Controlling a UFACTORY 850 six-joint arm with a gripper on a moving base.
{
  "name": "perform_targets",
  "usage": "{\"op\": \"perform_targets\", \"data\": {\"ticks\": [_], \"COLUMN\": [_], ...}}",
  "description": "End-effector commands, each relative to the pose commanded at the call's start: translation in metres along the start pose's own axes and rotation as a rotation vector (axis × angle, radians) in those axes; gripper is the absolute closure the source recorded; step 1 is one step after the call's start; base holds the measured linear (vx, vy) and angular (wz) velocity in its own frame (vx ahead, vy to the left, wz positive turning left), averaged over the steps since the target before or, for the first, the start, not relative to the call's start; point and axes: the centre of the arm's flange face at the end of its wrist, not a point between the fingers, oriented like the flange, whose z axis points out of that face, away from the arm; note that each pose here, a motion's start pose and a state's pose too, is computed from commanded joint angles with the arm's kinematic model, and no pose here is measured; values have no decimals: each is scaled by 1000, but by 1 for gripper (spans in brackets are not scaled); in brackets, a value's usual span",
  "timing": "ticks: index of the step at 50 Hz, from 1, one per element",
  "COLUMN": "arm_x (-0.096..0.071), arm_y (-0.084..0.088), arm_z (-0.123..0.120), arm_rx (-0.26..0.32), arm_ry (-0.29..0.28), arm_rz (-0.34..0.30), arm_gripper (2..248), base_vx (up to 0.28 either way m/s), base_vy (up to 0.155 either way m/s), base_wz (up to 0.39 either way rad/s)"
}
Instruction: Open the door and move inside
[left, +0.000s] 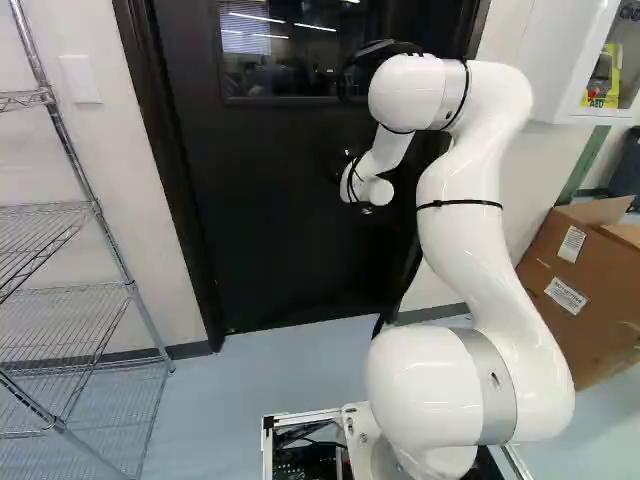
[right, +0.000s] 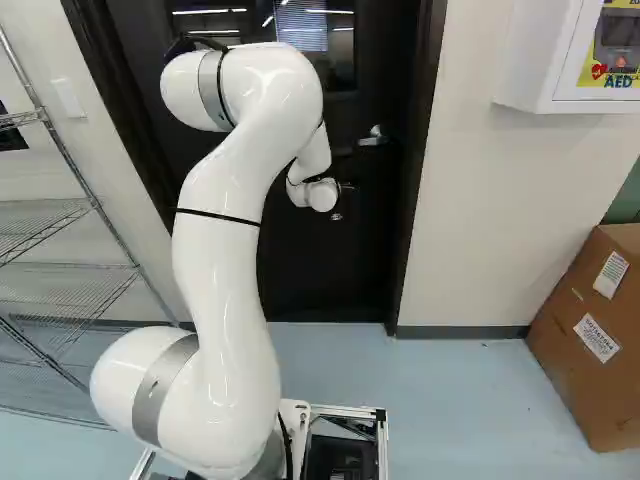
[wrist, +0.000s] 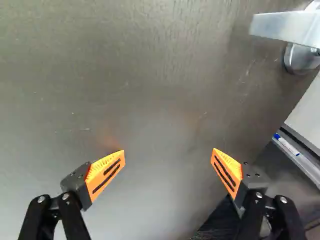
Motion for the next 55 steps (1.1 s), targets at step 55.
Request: {"op": "perform_targets", "data": {"ticks": [55], "arm_x": [0], "arm_y": [-34], "arm_z": [111], "arm_rx": [97], "arm_ry": [124], "arm_rz": [-79], "arm_gripper": [3], "base_vx": [0], "base_vy": [0], "base_wz": [0]}}
